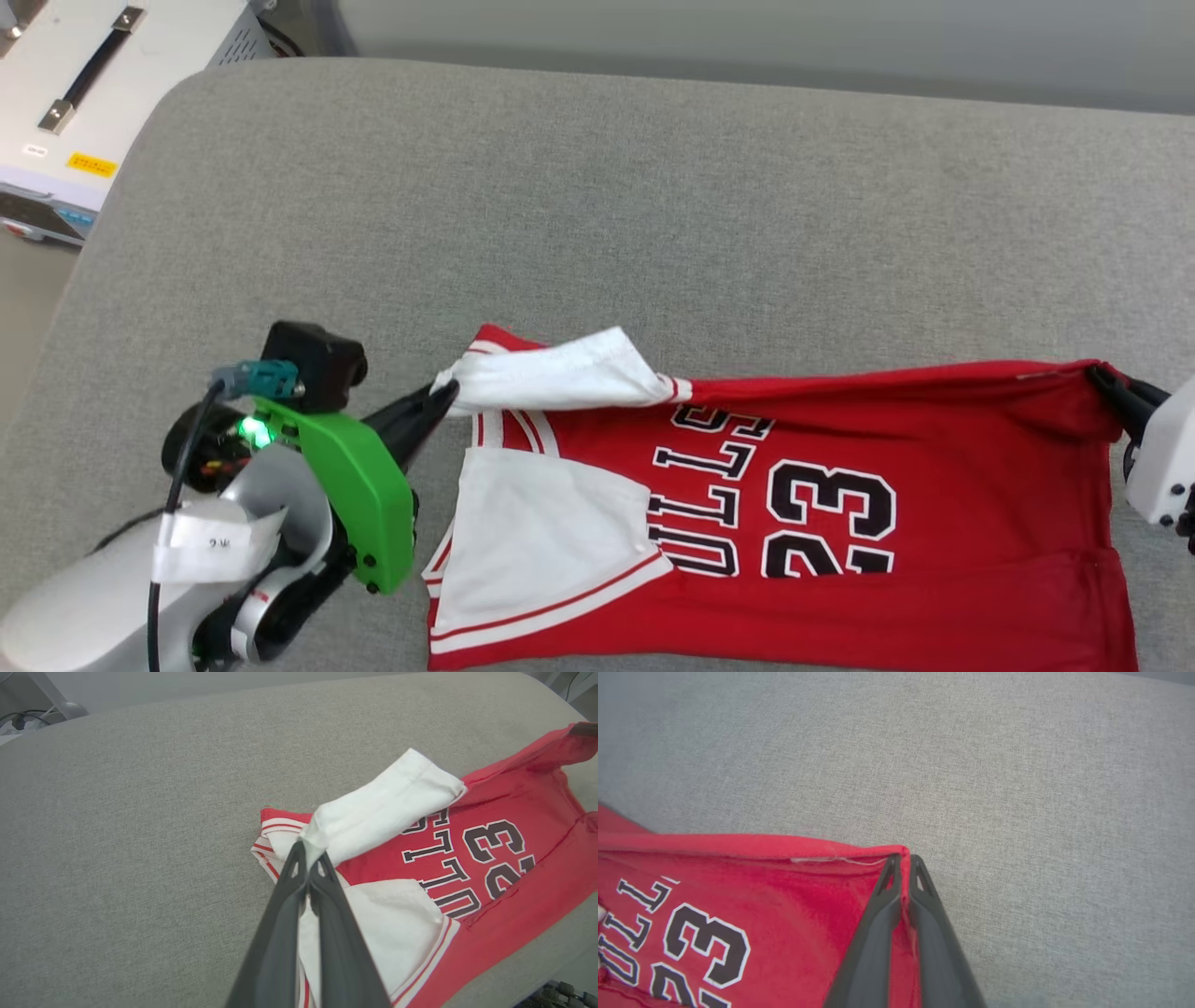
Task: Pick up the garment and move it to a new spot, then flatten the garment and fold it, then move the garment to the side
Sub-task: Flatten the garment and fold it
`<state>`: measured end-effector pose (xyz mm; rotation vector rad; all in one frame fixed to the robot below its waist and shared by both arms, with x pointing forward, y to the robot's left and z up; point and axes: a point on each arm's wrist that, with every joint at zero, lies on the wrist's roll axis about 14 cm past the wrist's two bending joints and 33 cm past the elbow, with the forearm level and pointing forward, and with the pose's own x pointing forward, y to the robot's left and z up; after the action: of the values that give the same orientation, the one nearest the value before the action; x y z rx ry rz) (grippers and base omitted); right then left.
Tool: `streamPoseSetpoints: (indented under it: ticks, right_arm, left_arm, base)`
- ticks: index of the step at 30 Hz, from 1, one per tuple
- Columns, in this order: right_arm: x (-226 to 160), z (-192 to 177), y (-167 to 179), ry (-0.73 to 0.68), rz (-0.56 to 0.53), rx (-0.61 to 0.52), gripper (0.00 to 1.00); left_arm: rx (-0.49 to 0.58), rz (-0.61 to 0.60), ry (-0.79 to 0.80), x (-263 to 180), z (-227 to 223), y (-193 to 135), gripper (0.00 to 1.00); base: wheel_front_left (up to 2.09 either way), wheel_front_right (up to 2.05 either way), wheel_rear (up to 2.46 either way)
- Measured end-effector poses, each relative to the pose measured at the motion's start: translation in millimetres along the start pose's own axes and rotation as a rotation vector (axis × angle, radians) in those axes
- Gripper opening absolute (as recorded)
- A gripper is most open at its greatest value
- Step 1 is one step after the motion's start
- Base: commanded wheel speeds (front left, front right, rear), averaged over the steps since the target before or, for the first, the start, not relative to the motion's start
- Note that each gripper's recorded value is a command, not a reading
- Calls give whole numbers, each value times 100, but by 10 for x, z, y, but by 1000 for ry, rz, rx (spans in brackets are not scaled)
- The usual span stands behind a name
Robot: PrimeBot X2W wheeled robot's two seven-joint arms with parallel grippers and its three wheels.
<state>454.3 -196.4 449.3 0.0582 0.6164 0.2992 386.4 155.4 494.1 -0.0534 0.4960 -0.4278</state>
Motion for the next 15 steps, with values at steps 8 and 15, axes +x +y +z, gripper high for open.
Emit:
streamPoseSetpoints:
  ticks: [8, 15]
  right_arm:
    - [-233, -265, 96, 9, 31, 43, 0]
    - [-350, -594, 190, 92, 68, 54, 0]
  left_arm:
    - [-126, -22, 71, -208, -438, -208, 0]
    - [-173, 10, 158, -257, -801, -187, 0]
  base:
    - [0, 0, 0]
    - [0, 0, 0]
